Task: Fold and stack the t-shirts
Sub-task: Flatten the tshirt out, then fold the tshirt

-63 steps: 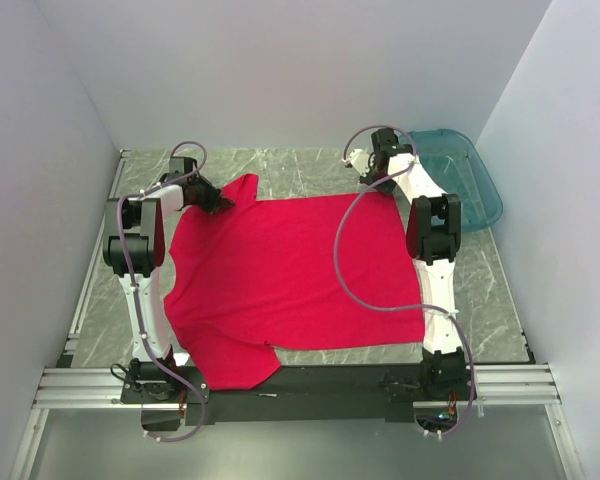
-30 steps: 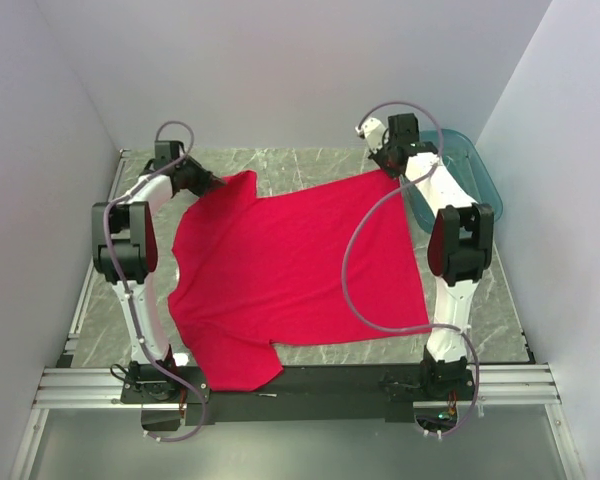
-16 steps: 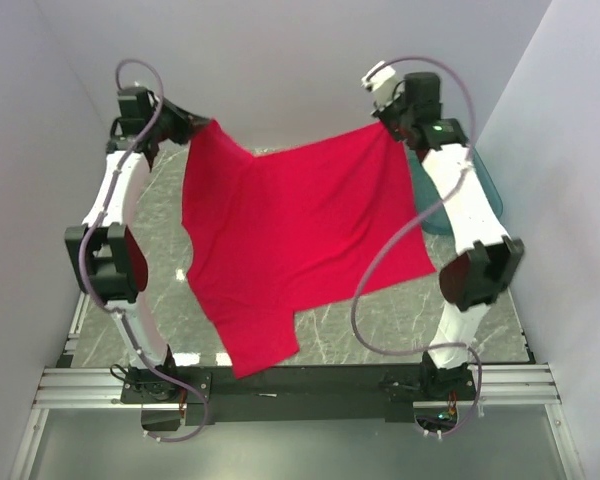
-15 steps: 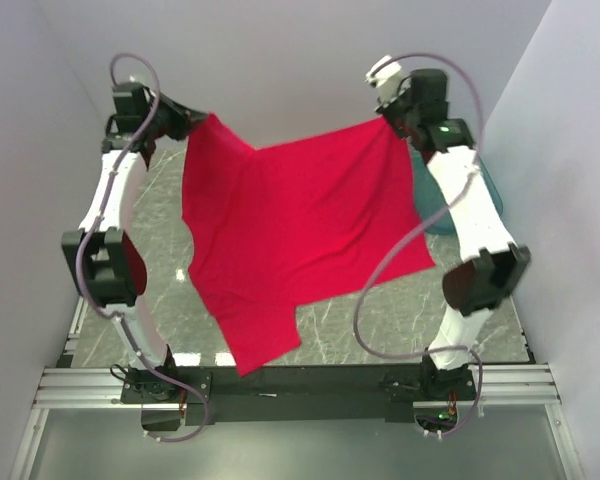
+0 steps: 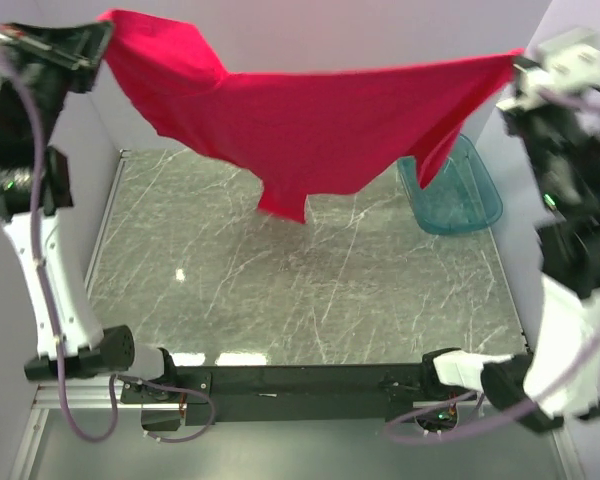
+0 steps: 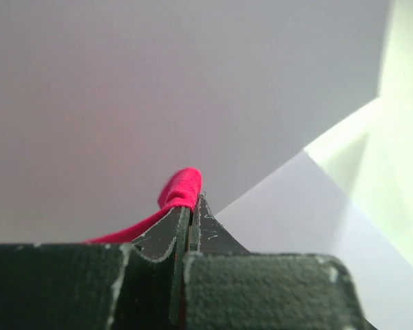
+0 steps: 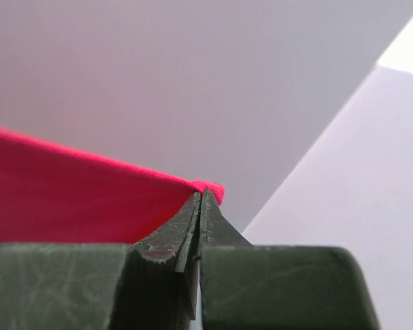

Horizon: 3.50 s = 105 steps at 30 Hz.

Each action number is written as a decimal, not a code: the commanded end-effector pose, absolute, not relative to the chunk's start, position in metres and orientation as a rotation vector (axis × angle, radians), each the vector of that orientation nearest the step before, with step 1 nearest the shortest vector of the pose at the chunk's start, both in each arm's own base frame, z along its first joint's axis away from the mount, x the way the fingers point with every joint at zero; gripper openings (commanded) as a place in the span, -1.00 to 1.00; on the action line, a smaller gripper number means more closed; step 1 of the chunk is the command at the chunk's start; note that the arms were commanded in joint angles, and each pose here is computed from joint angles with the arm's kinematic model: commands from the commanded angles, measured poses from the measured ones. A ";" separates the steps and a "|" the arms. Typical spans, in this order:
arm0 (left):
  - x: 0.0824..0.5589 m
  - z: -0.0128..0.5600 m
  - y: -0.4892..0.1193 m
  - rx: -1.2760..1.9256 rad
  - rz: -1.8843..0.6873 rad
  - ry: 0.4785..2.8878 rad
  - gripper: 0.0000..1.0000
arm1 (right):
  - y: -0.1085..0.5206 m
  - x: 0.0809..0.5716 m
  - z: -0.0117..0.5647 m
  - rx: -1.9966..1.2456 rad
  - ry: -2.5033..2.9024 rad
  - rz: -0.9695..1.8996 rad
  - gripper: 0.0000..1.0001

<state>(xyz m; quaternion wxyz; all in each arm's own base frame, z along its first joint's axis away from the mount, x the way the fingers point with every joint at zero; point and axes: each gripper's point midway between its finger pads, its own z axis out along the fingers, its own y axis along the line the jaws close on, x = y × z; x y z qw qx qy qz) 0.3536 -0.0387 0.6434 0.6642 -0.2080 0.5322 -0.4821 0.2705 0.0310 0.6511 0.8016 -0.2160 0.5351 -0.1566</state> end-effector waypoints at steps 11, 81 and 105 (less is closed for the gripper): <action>0.203 0.738 -0.044 -0.374 -1.065 0.844 -0.99 | -0.005 0.129 0.721 -0.308 0.830 -0.388 -1.00; 0.608 0.233 0.014 -0.761 -1.018 1.687 -0.99 | 0.108 0.583 0.224 -0.610 1.811 -0.063 -1.00; 0.556 0.245 -0.004 -0.654 -1.035 1.739 -0.99 | 0.115 0.587 0.180 -0.635 1.931 0.045 -1.00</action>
